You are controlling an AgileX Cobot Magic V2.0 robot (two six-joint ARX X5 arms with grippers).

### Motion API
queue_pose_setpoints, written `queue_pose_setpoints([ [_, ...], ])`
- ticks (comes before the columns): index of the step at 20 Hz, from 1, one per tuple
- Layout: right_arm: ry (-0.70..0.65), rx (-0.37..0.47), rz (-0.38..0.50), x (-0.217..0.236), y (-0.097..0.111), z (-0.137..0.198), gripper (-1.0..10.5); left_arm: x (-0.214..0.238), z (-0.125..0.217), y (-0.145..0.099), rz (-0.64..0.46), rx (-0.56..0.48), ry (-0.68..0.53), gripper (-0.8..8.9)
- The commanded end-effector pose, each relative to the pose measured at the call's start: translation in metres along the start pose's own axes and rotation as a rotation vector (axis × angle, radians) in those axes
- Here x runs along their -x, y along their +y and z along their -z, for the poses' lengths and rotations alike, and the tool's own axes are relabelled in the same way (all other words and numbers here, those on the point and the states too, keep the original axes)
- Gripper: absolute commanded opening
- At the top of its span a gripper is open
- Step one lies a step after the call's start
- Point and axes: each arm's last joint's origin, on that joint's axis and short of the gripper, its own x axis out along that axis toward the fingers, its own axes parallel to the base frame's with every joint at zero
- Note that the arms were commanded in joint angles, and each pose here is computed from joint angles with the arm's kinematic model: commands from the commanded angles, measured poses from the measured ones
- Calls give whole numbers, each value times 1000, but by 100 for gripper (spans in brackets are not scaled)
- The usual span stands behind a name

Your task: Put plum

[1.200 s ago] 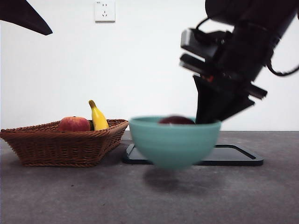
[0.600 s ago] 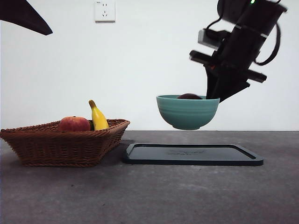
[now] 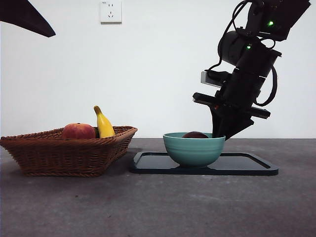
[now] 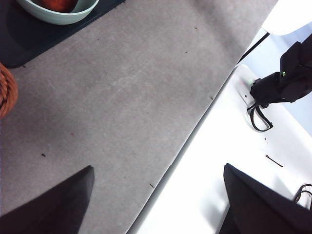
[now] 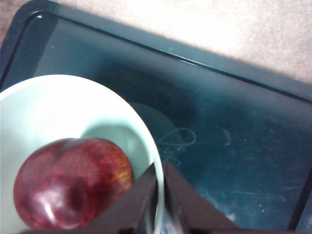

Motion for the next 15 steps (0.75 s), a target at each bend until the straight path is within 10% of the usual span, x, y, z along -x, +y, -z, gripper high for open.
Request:
queue_pose_setpoints([
  [1,-6,6,-4,-4,1,-5,33,0,-4,-1,6,-28,-9,427],
  [8,-87,-1,-10,27,7,-14,192,0,-4,-1,6,-28,-9,428],
  [15,-245,85,-27,160,33,3,192,0,-4,-1,6,-30,-11,427],
])
